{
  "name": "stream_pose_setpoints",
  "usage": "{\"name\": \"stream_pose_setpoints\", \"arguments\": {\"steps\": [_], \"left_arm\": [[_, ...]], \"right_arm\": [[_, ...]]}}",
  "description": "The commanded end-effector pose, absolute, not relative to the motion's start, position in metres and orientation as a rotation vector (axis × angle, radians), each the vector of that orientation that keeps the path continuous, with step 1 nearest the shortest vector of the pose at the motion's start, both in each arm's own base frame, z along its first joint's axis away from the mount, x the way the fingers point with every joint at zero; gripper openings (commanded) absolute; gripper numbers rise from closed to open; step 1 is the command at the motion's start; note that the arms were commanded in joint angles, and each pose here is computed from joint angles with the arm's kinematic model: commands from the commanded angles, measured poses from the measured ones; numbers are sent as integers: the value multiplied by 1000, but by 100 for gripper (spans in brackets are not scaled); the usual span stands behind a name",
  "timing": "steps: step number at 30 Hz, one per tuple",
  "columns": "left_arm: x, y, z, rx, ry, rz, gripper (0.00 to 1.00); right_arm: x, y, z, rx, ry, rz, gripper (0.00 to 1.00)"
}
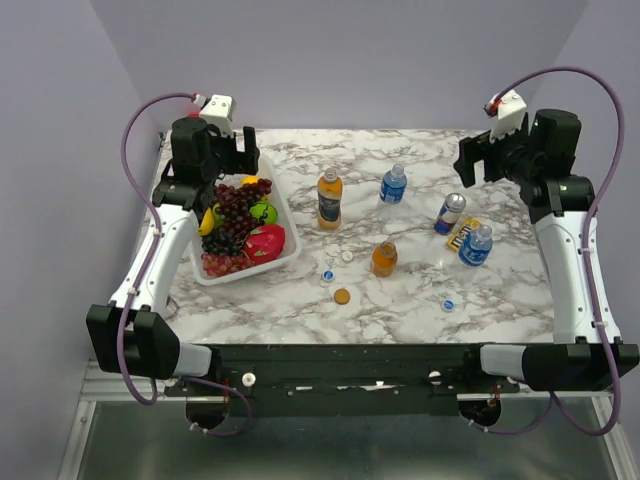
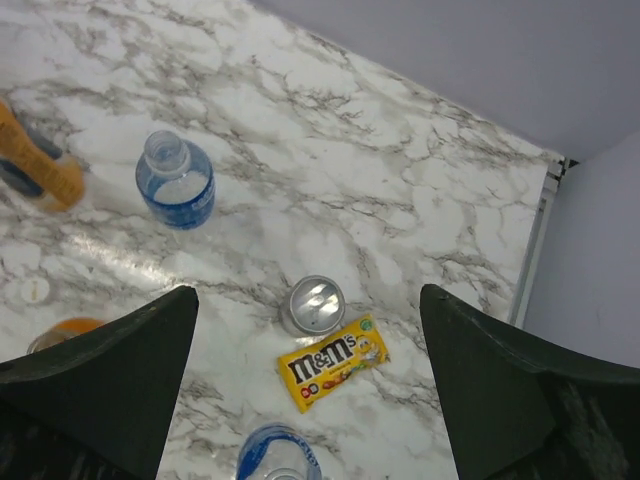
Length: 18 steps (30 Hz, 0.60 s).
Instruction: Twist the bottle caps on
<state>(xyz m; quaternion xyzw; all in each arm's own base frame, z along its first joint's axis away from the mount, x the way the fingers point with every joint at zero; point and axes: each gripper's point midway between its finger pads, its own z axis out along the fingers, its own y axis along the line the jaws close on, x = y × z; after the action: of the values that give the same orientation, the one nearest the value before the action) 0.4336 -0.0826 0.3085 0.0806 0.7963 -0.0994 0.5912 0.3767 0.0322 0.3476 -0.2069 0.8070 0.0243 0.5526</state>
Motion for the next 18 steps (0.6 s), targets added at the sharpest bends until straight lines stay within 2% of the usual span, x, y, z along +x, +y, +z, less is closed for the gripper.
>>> {"name": "stream_pose_setpoints", "arguments": {"steps": [1, 2, 7, 10, 14, 18], "left_arm": [[421, -104, 326, 269, 1805, -330, 99], [420, -104, 325, 273, 1806, -332, 99], [406, -110, 327, 324, 1786, -365, 99], [388, -116, 329, 354, 1789, -416, 99], [361, -125, 317, 455, 1805, -456, 99], [339, -126, 304, 541, 1814, -435, 99]], "right_arm": [[331, 81, 331, -986, 1789, 277, 100], [312, 93, 320, -1188, 1718, 312, 99], [287, 152, 271, -1576, 1645, 294, 97], [282, 175, 237, -1670, 1642, 334, 94], [278, 192, 203, -1762, 1711, 404, 85], [290, 199, 183, -1752, 1787, 394, 84]]}}
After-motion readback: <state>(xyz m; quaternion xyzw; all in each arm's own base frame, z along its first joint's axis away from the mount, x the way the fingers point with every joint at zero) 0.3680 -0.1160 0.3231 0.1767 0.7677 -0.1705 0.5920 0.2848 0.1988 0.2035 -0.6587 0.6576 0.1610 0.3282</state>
